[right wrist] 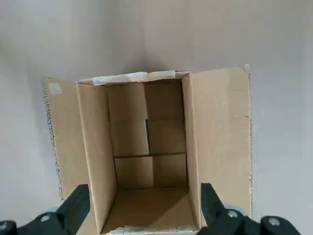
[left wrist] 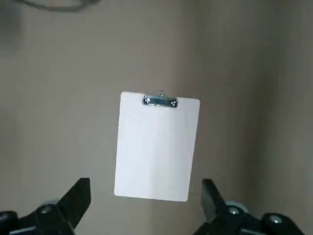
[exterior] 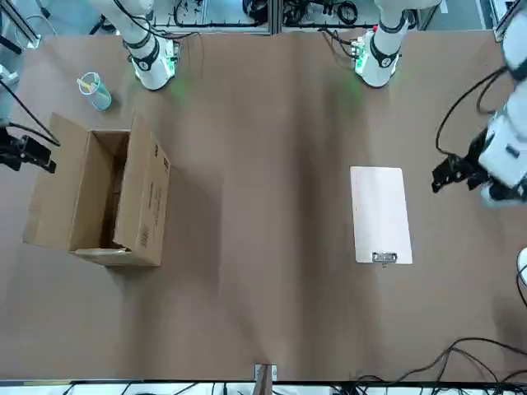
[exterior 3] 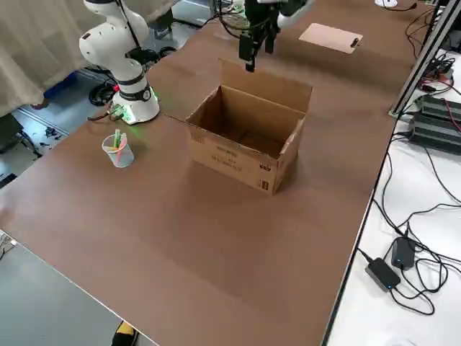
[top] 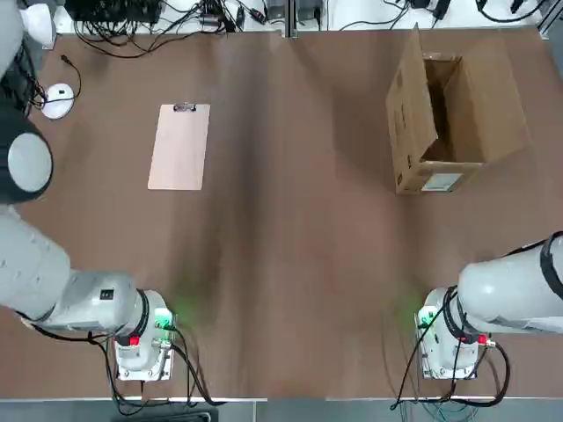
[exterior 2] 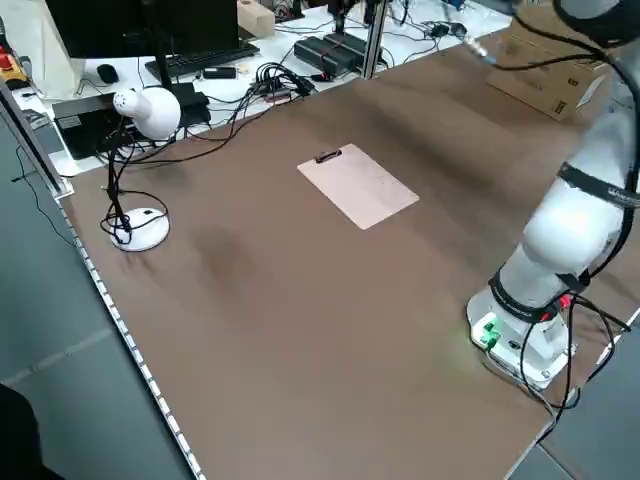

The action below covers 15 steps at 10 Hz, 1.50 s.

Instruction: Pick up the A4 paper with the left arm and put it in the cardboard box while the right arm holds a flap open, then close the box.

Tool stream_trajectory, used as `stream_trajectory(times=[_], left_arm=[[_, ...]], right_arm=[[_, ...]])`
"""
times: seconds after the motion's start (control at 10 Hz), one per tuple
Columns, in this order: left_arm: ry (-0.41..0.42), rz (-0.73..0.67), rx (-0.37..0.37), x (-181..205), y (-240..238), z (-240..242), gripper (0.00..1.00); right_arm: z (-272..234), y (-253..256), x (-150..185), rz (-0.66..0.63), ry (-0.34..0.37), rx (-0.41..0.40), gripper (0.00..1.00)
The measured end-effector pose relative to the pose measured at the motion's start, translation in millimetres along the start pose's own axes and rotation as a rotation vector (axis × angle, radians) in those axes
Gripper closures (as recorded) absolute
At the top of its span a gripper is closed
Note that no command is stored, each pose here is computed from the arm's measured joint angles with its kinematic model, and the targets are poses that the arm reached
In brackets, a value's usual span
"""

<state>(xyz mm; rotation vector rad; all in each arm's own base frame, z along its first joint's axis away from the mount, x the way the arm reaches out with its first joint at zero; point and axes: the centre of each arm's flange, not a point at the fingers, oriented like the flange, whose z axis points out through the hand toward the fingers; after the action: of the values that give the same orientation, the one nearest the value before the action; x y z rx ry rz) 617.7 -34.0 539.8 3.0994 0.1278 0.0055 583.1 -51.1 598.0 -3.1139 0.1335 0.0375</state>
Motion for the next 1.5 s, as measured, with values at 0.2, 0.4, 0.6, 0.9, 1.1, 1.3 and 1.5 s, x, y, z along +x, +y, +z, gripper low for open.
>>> stream_trajectory(times=[0.2,0.4,0.6,0.9,1.1,1.3,1.5], left_arm=[[-0.046,-0.126,-0.002,20.9,-8.3,49.4,0.0],[-0.035,-0.451,-0.005,38.2,-7.8,83.7,0.0],[-0.032,-0.777,-0.009,54.6,-19.1,121.5,0.0],[-0.014,-1.182,-0.06,76.7,-25.9,176.7,0.0],[-0.046,-1.339,-0.038,80.9,-20.1,224.3,0.0],[-0.059,-1.436,-0.028,81.4,-8.6,251.1,0.0],[-0.03,-1.447,-0.012,80.2,5.1,278.7,0.0]], right_arm=[[20.8,18.6,7.3,0.029,-0.045,0.004,0.0],[43.2,28.0,15.3,0.042,-0.088,0.008,0.0],[67.7,40.4,23.6,0.061,-0.129,0.013,0.0],[81.6,91.4,24.4,0.074,-0.148,0.025,0.0],[77.7,127.4,19.0,0.045,-0.137,0.021,0.0],[80.2,139.9,23.9,0.013,-0.1,0.016,0.0],[93.2,143.6,30.0,-0.016,-0.102,0.02,0.0]])
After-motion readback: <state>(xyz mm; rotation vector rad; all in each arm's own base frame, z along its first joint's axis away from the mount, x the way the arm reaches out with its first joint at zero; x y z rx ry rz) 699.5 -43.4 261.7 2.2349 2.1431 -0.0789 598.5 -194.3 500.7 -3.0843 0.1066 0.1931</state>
